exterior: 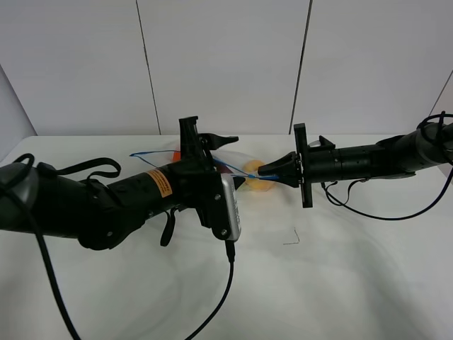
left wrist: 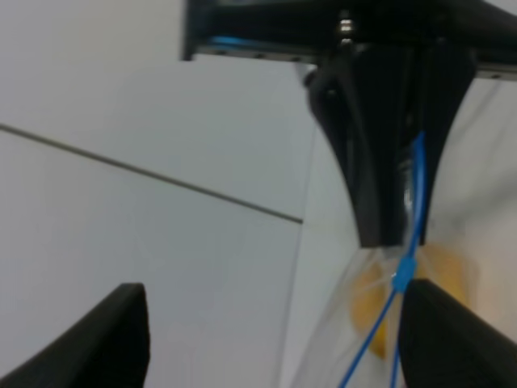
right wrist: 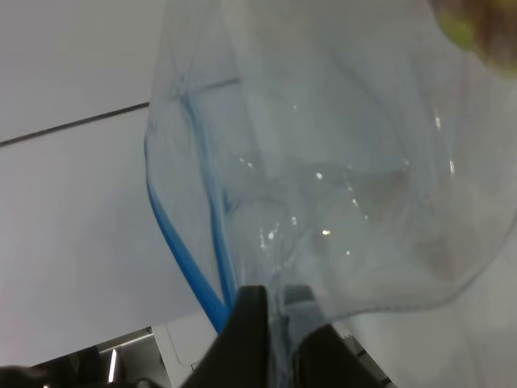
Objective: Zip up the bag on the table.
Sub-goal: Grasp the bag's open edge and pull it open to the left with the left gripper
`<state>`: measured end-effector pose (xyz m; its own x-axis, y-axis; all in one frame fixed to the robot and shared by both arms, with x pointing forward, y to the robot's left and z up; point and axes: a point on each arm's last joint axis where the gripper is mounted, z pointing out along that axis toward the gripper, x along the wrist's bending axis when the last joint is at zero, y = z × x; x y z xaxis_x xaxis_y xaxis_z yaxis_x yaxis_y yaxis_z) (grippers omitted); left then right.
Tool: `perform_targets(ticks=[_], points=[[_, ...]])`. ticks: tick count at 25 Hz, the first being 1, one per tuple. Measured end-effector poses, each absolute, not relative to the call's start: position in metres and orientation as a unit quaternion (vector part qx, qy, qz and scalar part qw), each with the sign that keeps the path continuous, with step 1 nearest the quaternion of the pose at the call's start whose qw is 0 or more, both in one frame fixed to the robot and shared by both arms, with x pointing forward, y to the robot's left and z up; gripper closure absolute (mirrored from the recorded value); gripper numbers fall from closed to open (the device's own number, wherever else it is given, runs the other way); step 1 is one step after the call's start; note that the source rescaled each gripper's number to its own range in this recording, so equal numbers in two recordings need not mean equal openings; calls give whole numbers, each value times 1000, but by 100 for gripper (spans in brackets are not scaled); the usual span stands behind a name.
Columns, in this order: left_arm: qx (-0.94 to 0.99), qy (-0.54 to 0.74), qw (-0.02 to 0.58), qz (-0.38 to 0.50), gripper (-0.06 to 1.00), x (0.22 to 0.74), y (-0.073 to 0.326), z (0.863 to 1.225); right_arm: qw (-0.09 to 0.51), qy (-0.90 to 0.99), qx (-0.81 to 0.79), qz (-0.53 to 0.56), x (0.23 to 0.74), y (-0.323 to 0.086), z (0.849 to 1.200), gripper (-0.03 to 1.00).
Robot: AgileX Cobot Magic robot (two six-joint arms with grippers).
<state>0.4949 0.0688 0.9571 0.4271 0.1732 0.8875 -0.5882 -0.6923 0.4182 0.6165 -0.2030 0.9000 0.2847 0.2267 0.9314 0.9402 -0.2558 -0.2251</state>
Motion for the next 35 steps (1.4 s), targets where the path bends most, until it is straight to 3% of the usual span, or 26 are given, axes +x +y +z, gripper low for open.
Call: perform_targets(ticks=[17, 25, 31, 35], points=[[766, -162, 376, 495, 0, 520, 40, 926, 431, -435, -675, -412, 616, -203, 900, 97], [772, -163, 371, 490, 36, 519, 40, 924, 431, -435, -675, -412, 616, -203, 900, 97], [771, -173, 372, 488, 44, 518, 39, 924, 431, -435, -675, -412, 616, -203, 900, 97], [779, -186, 362, 476, 56, 517, 39, 921, 431, -435, -675, -412, 616, -203, 900, 97]])
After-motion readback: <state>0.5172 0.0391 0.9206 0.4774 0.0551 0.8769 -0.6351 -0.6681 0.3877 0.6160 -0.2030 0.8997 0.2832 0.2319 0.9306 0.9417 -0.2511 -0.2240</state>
